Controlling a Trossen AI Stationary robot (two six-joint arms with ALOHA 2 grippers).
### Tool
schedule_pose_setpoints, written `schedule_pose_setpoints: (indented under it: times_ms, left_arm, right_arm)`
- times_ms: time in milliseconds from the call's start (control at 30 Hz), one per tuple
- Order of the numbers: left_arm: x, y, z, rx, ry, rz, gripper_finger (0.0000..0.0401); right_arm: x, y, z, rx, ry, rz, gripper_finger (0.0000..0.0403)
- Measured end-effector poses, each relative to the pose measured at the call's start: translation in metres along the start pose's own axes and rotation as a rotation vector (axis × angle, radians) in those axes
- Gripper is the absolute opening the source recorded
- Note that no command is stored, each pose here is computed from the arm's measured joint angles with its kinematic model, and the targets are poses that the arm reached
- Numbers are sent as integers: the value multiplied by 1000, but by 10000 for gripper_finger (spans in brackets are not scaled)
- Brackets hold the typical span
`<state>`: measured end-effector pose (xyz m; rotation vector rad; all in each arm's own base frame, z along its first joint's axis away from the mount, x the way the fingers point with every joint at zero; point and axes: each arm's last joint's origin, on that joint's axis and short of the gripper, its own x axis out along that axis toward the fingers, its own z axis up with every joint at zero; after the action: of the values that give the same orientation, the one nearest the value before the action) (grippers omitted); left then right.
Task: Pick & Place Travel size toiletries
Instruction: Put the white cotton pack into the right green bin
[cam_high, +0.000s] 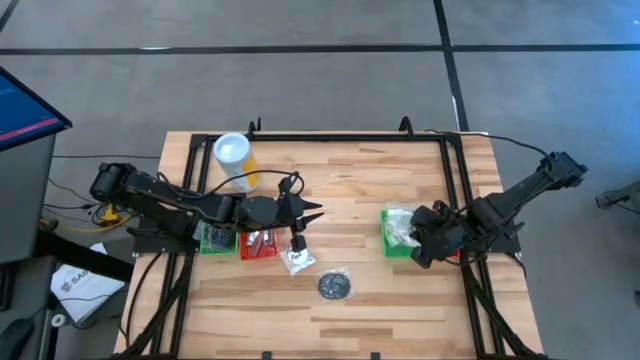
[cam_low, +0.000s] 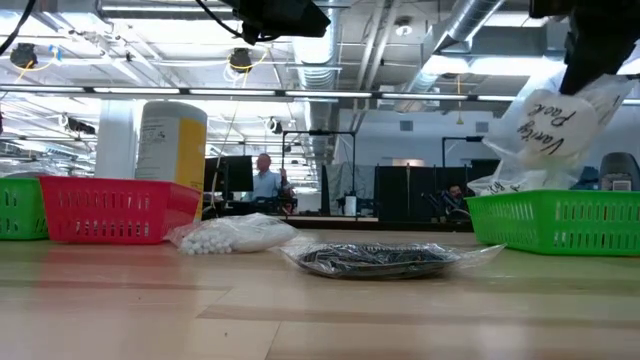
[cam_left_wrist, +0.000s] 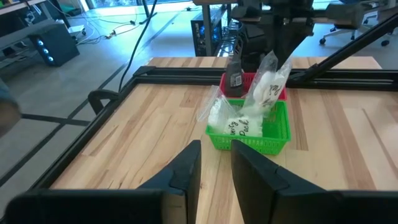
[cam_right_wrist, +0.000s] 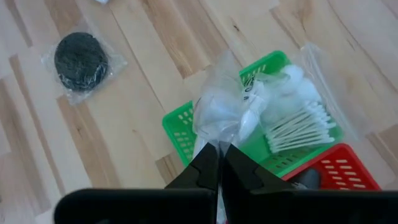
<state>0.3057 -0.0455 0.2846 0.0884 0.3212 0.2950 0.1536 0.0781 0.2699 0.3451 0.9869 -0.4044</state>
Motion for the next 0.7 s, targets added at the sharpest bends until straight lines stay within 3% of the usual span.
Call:
schedule_pose_setpoints:
  times_ms: [700]
  left_arm:
    - [0, 0, 0, 1, 1, 0, 79]
  right_arm:
    - [38, -18, -31, 84, 70, -87, 0]
